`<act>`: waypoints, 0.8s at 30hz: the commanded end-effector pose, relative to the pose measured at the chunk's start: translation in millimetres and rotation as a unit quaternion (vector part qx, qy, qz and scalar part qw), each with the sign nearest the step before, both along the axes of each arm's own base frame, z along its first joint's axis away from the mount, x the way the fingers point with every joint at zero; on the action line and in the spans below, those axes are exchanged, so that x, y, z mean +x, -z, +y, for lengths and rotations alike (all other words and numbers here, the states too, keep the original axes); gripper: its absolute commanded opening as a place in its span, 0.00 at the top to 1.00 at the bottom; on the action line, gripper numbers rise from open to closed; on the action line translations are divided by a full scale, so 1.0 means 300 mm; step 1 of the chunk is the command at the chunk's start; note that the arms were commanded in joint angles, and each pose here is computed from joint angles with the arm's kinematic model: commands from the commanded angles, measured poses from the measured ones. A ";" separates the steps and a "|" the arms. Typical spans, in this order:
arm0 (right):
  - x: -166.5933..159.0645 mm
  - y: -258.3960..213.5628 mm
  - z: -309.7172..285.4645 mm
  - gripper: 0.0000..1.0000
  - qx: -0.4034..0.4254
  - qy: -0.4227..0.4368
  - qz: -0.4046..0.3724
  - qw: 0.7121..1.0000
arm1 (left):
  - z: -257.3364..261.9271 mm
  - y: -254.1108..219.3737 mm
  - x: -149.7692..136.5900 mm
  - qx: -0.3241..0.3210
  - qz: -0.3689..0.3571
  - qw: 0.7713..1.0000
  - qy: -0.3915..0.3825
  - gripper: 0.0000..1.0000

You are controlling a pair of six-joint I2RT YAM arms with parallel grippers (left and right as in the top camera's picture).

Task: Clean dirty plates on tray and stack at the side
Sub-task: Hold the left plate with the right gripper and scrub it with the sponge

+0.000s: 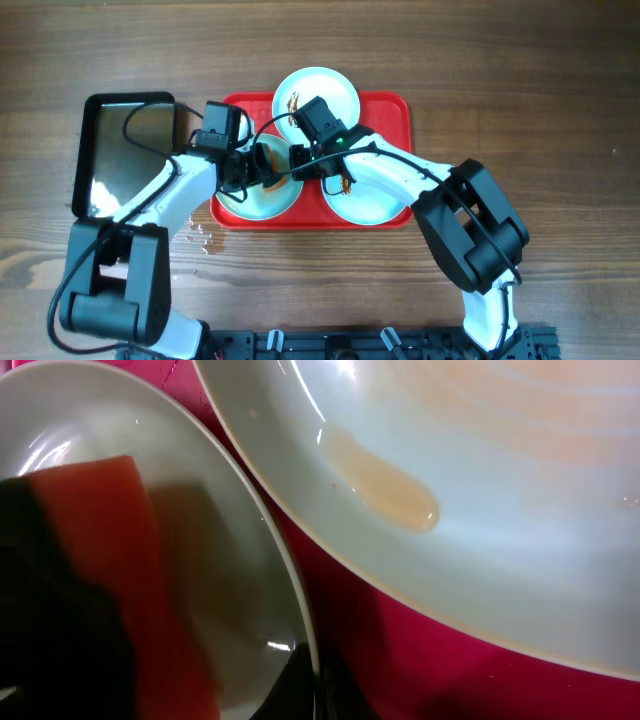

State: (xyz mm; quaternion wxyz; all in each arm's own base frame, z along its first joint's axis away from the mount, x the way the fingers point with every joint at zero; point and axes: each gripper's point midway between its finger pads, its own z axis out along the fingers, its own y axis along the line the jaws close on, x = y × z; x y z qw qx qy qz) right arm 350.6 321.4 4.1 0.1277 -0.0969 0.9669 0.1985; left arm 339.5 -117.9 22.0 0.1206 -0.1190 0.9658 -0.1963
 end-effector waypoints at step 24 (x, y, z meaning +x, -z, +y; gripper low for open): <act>-0.028 0.044 0.006 0.96 0.003 -0.003 0.029 1.000 | 0.037 -0.003 -0.050 0.065 0.069 0.995 -0.038 0.96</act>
